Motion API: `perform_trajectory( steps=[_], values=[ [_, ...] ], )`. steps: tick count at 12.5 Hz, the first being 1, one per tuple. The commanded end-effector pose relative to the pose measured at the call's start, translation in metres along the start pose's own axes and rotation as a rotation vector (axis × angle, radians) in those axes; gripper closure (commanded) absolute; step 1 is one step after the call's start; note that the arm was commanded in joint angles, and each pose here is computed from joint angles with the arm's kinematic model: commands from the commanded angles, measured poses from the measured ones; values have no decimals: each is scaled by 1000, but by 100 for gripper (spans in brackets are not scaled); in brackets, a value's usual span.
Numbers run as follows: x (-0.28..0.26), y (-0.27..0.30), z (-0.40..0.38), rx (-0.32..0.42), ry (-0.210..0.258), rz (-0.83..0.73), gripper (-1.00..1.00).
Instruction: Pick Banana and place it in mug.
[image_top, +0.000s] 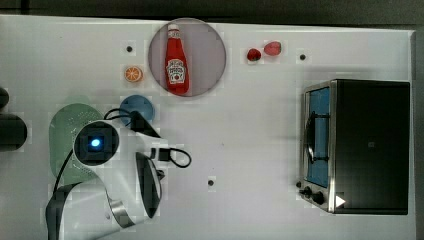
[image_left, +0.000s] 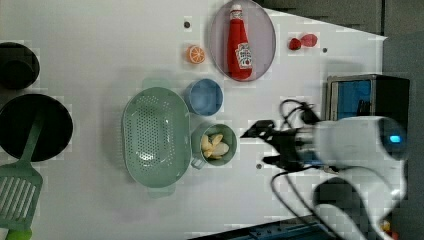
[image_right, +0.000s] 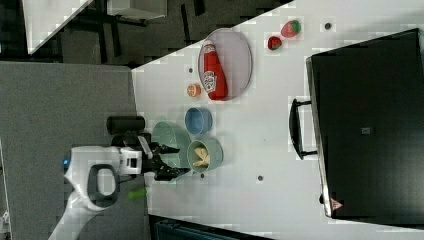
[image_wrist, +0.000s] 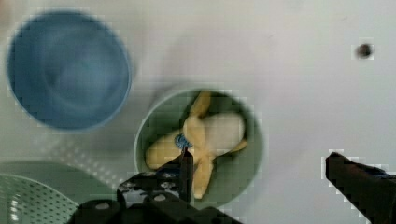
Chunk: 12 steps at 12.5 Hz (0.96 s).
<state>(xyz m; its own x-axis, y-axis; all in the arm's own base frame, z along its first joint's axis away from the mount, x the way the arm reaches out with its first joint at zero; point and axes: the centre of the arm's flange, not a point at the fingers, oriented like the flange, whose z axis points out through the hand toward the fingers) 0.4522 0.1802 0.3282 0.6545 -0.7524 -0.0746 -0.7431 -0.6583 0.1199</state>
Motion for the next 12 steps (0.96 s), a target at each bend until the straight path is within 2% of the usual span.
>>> perform_trajectory(
  steps=[1,6,9,12],
  values=[
    [63,32,-134,111,68,27,-100],
    [130,114,-233,160,64,98,-100],
    [156,156,-255,183,66,86,-100],
    [170,173,-250,157,57,45,-100]
  ],
)
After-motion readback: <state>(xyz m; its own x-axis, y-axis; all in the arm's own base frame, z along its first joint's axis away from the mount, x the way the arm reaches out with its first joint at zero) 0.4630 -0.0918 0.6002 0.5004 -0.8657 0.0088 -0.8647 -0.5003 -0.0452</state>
